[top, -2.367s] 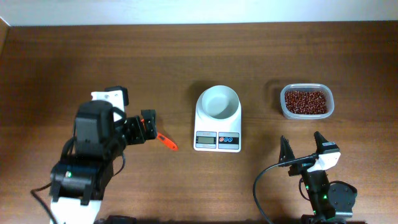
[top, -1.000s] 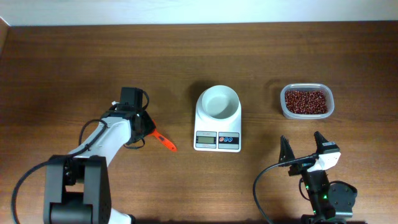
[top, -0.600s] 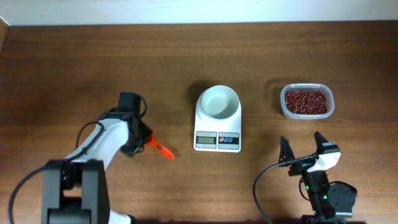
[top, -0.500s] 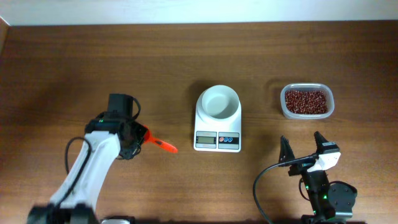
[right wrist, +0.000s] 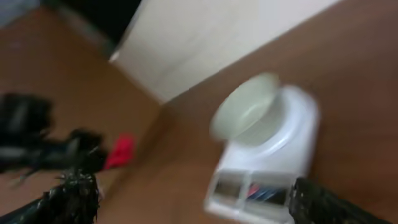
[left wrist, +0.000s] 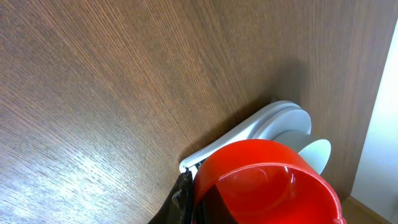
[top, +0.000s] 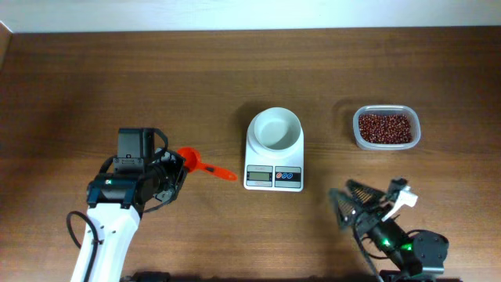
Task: Scoop and weigh 50g on scale
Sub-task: 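Carry scoop toward center and grasp its handle with right gripper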
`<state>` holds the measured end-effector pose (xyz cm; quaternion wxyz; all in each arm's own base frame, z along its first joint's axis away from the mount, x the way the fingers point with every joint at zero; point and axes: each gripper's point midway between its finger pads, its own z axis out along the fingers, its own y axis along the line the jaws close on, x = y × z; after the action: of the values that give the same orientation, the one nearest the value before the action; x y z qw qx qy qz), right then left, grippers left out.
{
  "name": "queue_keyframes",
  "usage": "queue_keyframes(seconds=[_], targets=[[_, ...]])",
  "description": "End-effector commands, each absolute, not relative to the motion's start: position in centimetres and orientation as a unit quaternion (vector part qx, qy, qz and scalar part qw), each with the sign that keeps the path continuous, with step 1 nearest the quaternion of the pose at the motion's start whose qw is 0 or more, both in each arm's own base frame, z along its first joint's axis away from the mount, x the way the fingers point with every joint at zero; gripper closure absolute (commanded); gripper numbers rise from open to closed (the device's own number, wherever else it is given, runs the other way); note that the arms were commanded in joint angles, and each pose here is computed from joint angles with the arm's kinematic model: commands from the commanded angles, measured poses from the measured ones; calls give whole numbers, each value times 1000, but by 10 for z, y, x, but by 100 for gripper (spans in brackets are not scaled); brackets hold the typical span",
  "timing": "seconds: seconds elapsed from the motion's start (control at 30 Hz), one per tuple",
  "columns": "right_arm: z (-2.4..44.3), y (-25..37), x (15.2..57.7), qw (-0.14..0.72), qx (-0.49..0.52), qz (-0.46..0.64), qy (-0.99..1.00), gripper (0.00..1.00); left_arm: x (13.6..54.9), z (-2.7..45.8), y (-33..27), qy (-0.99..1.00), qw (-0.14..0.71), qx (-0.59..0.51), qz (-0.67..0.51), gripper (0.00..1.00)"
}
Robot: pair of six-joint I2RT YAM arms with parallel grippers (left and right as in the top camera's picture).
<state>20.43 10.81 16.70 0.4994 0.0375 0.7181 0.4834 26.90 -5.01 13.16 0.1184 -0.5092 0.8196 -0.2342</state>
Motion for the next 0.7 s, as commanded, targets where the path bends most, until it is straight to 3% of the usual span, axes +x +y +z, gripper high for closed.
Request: queue_keyframes(seconds=[0.0,0.1,0.17,0.33,0.47,0.67], targets=[[167,133,178,421,-3,557,716,1,269,135,-50,815,119,-514,-240,100],[194,135,173,457,-46,556,693,1,262,131,-50,817,105,-518,-231,100],[202,134,175,442,-23,563,698,1,252,127,-51,805,82,-544,-223,100],[203,135,218,289,99,589,748,7,252,127,-51,804,80,-544,-223,100],[185,197,243,216,29,567,795,7,247,126,-54,808,71,-543,-219,100],[153,272,233,218,-33,535,816,8,226,119,-79,799,32,-570,-190,100]])
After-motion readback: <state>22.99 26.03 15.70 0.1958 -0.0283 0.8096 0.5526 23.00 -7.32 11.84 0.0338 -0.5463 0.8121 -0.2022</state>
